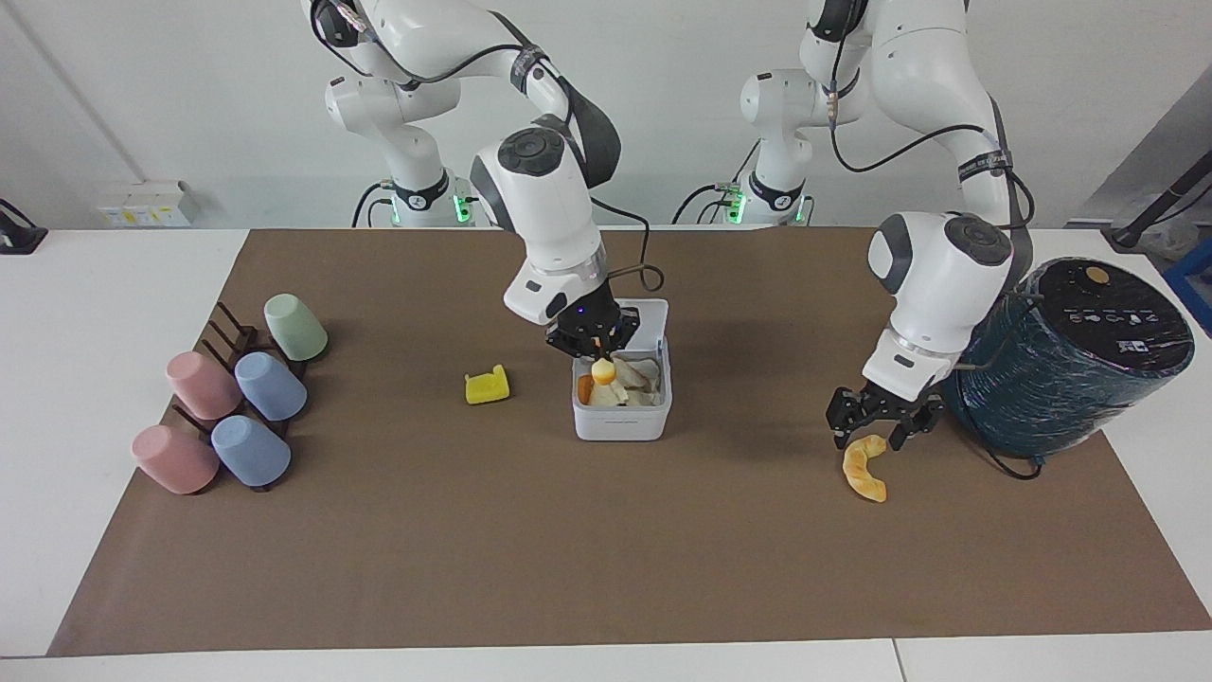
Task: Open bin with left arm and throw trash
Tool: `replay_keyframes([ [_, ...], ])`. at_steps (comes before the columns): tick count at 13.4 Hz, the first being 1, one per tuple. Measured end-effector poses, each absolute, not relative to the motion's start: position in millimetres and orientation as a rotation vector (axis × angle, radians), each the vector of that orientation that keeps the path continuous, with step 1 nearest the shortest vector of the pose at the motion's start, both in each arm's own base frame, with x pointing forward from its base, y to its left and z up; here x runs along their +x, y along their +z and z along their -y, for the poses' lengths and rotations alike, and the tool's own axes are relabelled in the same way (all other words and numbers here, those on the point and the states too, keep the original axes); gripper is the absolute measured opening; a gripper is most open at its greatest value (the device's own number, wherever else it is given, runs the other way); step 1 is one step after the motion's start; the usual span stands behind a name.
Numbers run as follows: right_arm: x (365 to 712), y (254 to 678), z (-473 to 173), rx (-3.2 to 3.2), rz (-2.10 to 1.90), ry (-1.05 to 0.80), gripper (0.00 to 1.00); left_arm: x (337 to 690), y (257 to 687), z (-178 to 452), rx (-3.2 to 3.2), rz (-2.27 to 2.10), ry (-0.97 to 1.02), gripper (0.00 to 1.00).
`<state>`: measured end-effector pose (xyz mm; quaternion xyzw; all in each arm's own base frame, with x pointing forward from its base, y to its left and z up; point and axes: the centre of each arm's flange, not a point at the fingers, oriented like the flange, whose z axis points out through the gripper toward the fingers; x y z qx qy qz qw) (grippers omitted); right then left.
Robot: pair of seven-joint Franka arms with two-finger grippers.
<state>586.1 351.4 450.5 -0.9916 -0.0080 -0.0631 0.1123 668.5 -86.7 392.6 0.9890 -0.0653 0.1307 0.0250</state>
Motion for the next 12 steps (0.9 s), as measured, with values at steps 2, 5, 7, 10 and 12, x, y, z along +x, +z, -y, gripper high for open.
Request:
replay_keyframes([
  [2,587,446,-352,-2.911,0.000,-0.177,0.10,674,377,87,3.054,0.221,0.433,0.84],
  [5,588,444,-352,-2.909,-0.010,-0.177,0.15,678,360,86,3.069,0.302,0.443,0.81],
  [7,589,441,-352,-2.910,-0.011,-0.173,0.24,680,352,77,3.082,0.316,0.442,0.80],
  [10,589,438,-353,-2.911,-0.012,-0.170,0.56,679,340,69,3.087,0.316,0.423,0.78],
  [12,590,438,-353,-2.910,-0.012,-0.172,0.78,674,329,70,3.088,0.320,0.403,0.78],
])
